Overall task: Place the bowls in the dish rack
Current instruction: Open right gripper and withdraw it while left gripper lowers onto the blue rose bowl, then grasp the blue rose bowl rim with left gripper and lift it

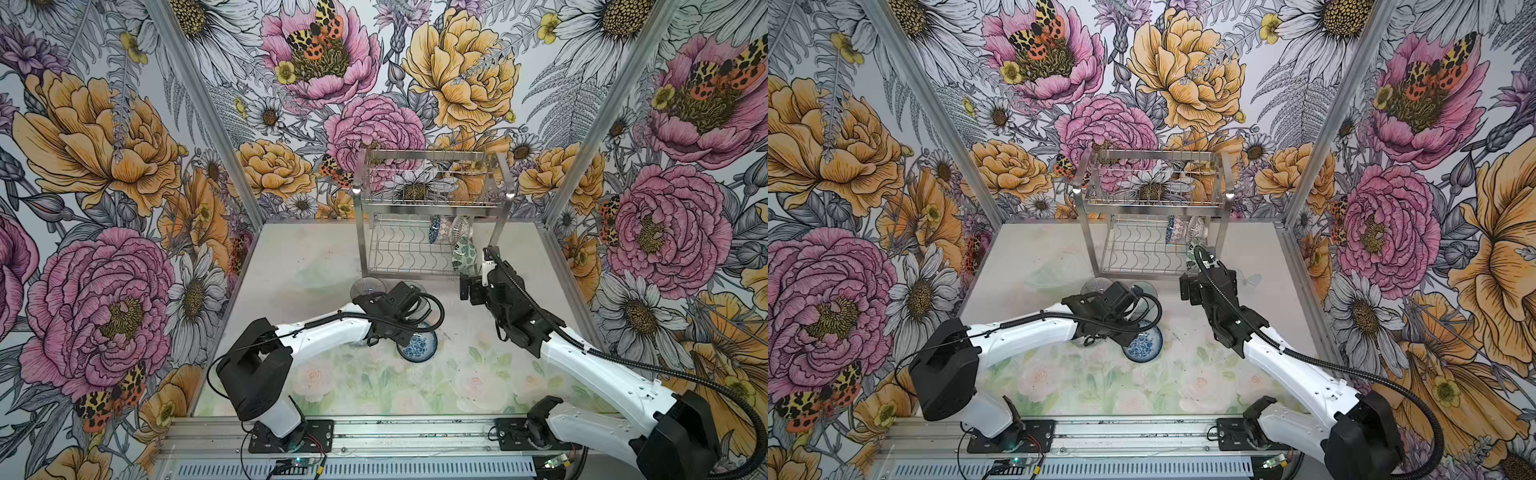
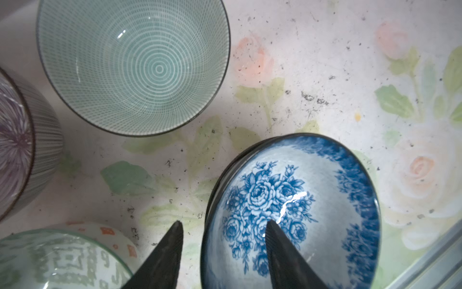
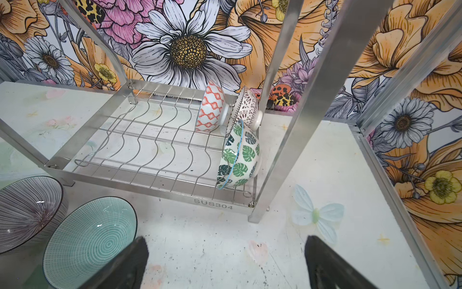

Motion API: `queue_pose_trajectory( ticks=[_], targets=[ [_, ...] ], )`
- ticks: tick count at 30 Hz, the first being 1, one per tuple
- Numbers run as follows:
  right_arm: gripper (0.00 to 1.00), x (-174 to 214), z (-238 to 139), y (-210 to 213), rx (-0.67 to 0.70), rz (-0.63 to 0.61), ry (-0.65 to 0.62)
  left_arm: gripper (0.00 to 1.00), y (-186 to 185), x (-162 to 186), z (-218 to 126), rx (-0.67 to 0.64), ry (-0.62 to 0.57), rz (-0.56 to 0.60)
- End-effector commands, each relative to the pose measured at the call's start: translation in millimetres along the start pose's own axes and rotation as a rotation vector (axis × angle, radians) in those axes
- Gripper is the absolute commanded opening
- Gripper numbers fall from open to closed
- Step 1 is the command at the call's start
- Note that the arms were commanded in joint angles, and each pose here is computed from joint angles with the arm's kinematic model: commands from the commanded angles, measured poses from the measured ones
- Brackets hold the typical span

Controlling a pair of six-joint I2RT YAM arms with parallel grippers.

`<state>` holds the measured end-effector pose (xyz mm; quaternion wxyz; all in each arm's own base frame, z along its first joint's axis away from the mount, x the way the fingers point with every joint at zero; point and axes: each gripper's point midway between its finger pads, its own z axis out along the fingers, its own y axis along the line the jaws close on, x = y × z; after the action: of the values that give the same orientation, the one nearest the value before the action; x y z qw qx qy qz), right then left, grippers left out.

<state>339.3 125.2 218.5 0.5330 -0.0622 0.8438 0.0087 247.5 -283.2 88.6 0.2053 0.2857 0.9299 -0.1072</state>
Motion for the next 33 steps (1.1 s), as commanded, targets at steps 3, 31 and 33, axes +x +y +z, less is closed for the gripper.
queue_pose_trajectory(
  ticks=[3,31,33],
  targets=[
    [0.99,-3,2,0,-0.007,0.024,-0.004,0.4,4,-7,-4,-0.039,-0.004,0.008],
    [1.0,-8,-5,4,-0.059,0.032,-0.017,0.0,20,-65,-70,-0.095,-0.266,-0.079],
    [1.0,-14,-7,7,-0.078,0.033,-0.025,0.0,20,-75,-83,-0.084,-0.32,-0.1]
  ],
)
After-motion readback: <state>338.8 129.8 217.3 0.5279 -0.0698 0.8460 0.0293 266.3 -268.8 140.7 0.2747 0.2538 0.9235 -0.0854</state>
